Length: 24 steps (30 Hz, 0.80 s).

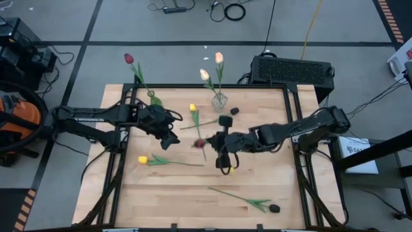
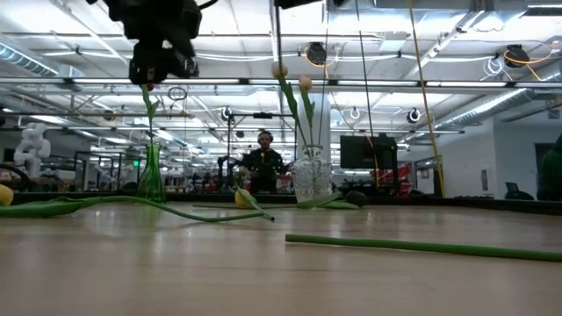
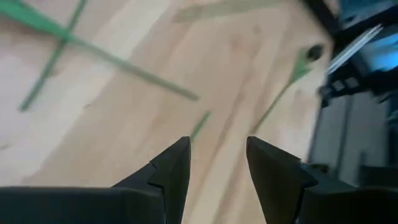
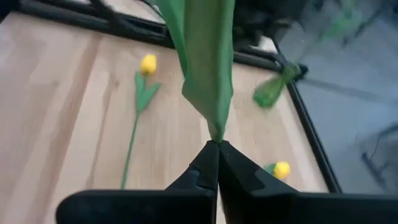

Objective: Sort flowers into vase by color
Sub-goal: Put the red tulip into the green vase

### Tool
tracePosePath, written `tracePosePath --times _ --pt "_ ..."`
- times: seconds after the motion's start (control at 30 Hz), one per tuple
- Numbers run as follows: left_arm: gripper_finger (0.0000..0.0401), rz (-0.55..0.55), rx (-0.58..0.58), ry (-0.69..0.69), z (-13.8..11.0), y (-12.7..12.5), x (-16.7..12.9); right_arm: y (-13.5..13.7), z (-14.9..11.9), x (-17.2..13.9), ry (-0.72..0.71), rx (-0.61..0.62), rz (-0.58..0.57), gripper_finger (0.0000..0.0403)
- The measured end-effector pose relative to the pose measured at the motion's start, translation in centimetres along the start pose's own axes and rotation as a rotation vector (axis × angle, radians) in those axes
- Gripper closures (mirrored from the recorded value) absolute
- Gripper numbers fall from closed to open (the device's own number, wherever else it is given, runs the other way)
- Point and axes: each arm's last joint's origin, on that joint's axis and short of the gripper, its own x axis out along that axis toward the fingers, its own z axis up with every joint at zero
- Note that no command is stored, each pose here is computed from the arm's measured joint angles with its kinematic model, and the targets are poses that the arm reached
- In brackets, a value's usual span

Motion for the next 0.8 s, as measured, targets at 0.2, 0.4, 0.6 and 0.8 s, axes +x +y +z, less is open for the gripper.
tracePosePath --times 0.2,0.4,0.6,0.8 --pt "0.0237 0.092 0.117 -0.071 -0.7 0.3 -2.1 -2.9 3.1 -1.1 -0.072 0.204 -0.042 0.0403" --pt "0.0237 0.117 0.194 -0.334 -2.5 0.2 -8.3 -5.2 3.8 -0.2 -0.152 0.317 -0.087 0.0403" --pt "0.0237 0.136 0.256 -0.454 -5.1 1.1 -12.3 -6.4 4.3 3.1 -0.262 0.402 -0.088 0.0403" --pt "0.0237 0.117 0.329 -0.551 -7.0 2.0 -15.1 -8.7 5.7 6.3 -0.313 0.457 -0.101 0.0403"
